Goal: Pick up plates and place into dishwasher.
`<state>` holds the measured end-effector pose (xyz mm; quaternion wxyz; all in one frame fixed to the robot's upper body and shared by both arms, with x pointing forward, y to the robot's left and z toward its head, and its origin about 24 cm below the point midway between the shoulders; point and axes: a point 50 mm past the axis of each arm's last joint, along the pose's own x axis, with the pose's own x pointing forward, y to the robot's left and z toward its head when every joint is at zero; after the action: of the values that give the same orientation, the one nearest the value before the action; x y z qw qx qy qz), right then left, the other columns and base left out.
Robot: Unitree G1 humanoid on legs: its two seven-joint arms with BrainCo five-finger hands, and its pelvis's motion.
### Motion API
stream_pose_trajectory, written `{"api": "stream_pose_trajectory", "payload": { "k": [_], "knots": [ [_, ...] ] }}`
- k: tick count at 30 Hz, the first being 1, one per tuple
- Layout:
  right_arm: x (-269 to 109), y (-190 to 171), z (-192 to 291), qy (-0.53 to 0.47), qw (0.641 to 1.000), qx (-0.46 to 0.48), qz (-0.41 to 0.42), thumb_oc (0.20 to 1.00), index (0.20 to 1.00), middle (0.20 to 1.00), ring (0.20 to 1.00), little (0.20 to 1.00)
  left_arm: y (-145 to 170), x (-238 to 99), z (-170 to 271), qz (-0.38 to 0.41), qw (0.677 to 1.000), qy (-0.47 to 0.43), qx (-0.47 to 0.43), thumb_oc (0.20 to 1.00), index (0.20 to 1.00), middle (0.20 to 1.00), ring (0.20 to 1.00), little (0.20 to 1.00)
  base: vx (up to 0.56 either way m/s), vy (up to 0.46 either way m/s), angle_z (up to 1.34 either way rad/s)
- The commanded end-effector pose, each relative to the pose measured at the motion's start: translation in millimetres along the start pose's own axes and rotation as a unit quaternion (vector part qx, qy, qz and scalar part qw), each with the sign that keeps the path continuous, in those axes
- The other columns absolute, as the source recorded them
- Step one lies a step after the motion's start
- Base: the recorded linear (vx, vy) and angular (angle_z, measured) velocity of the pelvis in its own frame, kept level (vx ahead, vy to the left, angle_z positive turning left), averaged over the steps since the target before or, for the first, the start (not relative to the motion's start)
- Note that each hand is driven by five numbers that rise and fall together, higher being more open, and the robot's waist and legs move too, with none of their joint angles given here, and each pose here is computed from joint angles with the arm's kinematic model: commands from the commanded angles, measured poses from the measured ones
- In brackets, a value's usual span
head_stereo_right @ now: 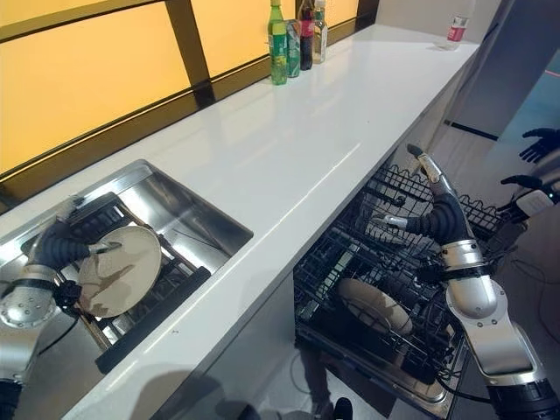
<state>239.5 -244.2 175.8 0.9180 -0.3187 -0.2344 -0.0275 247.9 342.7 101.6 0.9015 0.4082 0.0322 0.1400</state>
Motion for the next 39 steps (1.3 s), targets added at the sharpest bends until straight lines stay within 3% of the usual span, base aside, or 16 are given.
{"api": "stream_pose_trajectory", "payload": {
  "k": [1, 9, 15, 18, 25, 31, 37, 39],
  "knots": [
    [2.6, -15.7, 20.5, -0.051, 0.999, -0.009, -0.017, 1.000, 1.000, 1.000, 1.000, 1.000, 31.9, 14.7, 8.1, 0.035, 0.998, -0.015, 0.050, 1.000, 1.000, 1.000, 1.000, 1.000, 0.15, 0.062, -0.06],
    [1.3, -20.3, 17.4, -0.037, 0.999, -0.017, -0.007, 1.000, 1.000, 1.000, 1.000, 1.000, 30.0, 6.9, -38.6, 0.007, 0.992, 0.094, 0.083, 1.000, 1.000, 1.000, 1.000, 1.000, 0.13, 0.050, -0.08],
    [-0.3, -22.2, 17.7, -0.034, 0.999, -0.023, 0.006, 1.000, 1.000, 1.000, 1.000, 1.000, 48.9, 3.6, -60.3, 0.035, 0.969, 0.146, 0.196, 1.000, 1.000, 1.000, 1.000, 1.000, 0.09, 0.049, 0.00],
    [-1.7, -23.3, 16.8, -0.033, 0.999, -0.025, 0.006, 1.000, 1.000, 1.000, 1.000, 1.000, 68.9, 2.4, -61.8, 0.061, 0.916, 0.135, 0.374, 1.000, 1.000, 1.000, 1.000, 1.000, 0.04, 0.030, 0.03],
    [-1.4, -27.3, 16.4, -0.033, 0.999, -0.031, 0.005, 1.000, 1.000, 1.000, 1.000, 1.000, 85.4, -0.7, -59.0, 0.075, 0.863, 0.129, 0.482, 1.000, 1.000, 1.000, 1.000, 1.000, 0.01, 0.018, 0.00],
    [-1.5, -27.1, 15.8, -0.032, 0.999, -0.033, 0.005, 1.000, 1.000, 1.000, 1.000, 1.000, 83.5, 4.1, -54.9, 0.092, 0.877, 0.125, 0.454, 1.000, 1.000, 1.000, 1.000, 1.000, 0.02, 0.030, 0.01],
    [-1.6, -23.3, 15.9, -0.029, 0.999, -0.035, 0.008, 1.000, 1.000, 1.000, 1.000, 1.000, 73.6, 12.2, -58.8, 0.071, 0.926, 0.166, 0.332, 1.000, 1.000, 1.000, 1.000, 1.000, 0.00, 0.005, 0.00],
    [-0.8, -23.2, 16.6, -0.027, 0.999, -0.037, 0.010, 1.000, 1.000, 1.000, 1.000, 1.000, 64.4, 13.4, -63.3, 0.041, 0.949, 0.189, 0.249, 1.000, 1.000, 1.000, 1.000, 1.000, 0.00, 0.000, 0.00]
  ]
}}
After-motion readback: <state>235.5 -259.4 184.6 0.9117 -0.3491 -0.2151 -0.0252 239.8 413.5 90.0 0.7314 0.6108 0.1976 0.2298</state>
